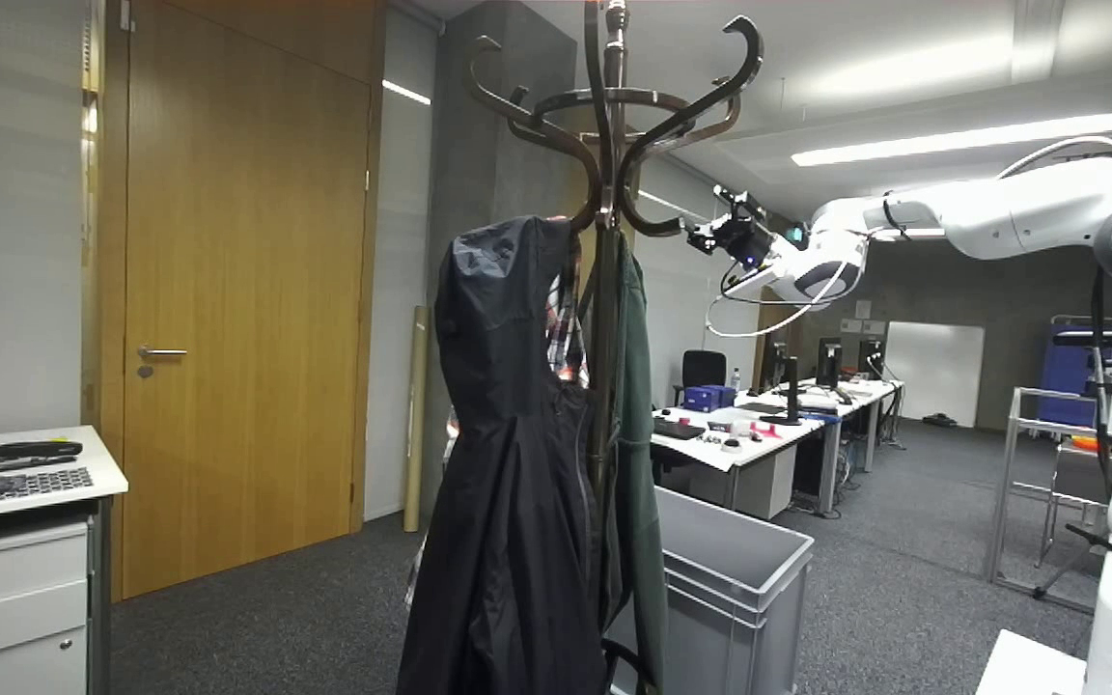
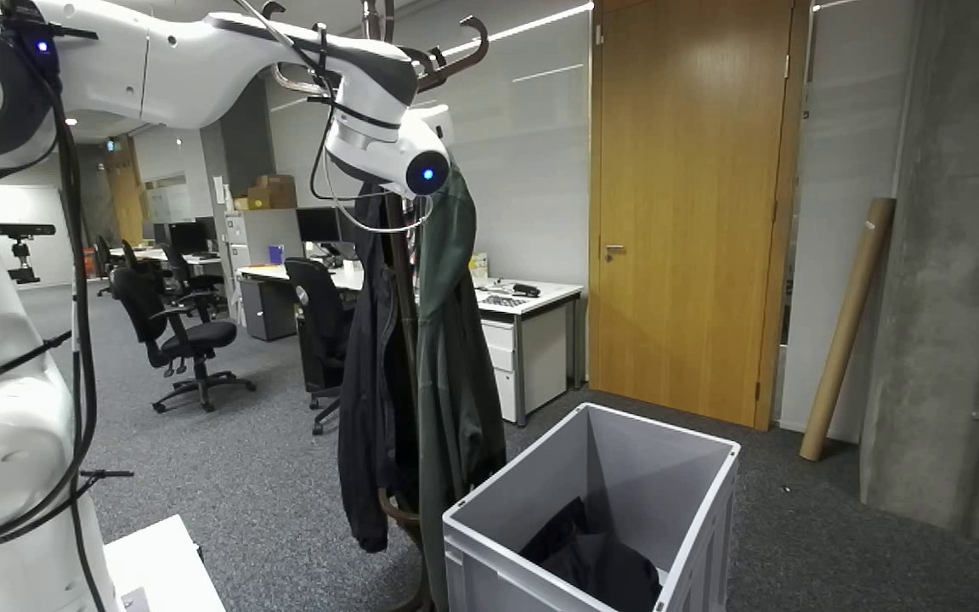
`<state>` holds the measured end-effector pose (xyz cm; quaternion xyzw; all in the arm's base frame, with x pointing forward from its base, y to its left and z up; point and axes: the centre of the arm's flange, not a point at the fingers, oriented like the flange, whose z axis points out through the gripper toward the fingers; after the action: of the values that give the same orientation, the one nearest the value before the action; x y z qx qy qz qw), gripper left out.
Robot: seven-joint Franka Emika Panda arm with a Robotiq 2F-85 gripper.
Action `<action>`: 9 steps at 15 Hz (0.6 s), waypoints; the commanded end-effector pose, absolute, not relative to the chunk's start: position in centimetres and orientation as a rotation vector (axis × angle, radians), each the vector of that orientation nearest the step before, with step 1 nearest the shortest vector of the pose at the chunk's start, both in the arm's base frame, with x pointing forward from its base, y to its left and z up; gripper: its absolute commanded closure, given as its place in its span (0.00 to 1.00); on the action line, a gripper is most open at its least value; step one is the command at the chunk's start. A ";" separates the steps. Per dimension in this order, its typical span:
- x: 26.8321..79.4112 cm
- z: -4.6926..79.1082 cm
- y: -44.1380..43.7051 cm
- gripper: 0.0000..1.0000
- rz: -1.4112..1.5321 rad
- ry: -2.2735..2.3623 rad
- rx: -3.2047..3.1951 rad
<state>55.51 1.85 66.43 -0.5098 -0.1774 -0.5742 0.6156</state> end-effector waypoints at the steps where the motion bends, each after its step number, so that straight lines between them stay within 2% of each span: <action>1: 56.1 67.5 2.3 0.00 -1.338 -0.435 -1.183; 9: 56.0 67.8 3.1 0.00 -1.325 -0.464 -1.184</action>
<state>55.46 2.50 66.85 -0.5107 -0.1881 -0.5711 0.6145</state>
